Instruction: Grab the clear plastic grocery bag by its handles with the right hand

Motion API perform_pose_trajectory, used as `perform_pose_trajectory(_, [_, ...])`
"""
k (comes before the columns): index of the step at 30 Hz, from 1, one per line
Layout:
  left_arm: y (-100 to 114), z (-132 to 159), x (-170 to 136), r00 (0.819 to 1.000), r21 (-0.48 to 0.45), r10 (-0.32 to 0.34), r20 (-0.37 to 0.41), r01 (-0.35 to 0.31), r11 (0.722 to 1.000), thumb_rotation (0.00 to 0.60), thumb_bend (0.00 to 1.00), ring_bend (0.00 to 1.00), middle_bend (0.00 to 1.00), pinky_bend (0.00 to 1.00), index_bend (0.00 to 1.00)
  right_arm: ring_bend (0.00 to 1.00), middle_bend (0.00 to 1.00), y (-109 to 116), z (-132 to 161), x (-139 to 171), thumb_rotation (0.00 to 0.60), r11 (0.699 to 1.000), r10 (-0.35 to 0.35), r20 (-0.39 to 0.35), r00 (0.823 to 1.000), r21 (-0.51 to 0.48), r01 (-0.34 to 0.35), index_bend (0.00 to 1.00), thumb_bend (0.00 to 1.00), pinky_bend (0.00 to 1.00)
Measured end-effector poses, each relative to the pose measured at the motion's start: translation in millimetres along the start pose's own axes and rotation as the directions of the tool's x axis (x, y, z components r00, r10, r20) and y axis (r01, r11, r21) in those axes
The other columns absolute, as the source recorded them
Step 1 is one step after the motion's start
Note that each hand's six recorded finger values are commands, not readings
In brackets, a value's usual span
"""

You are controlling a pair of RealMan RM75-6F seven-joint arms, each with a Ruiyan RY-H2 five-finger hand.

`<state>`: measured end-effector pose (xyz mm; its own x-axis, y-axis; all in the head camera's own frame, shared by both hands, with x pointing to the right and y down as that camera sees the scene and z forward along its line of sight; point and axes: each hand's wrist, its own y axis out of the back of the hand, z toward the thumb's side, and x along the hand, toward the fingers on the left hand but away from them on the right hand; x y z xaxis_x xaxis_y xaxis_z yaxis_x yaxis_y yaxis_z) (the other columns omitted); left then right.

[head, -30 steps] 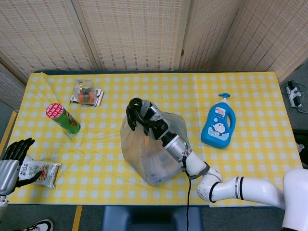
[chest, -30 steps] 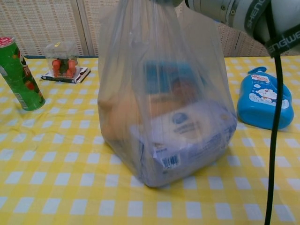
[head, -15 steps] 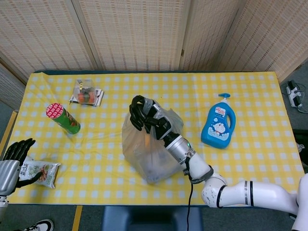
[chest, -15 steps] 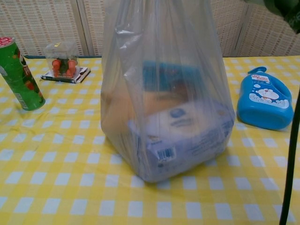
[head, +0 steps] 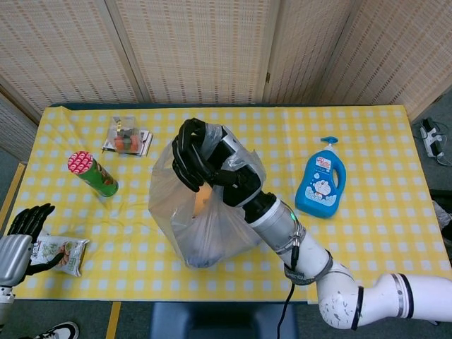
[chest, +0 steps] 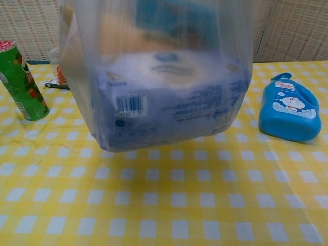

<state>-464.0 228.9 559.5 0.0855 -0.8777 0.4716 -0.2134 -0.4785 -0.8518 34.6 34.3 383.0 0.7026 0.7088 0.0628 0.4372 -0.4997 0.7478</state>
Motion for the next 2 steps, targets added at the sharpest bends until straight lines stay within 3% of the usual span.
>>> perform_pose_trajectory(2, [-1.0,0.9,0.2,1.000,0.003,-0.003,0.002,0.003,1.000,0.600,0.25,0.06,0.09,0.00,0.00,0.82,0.71,-3.2,5.8,1.5,0.600,1.000,-0.006,-0.002,1.000,0.015,0.006,0.57,0.65,0.82])
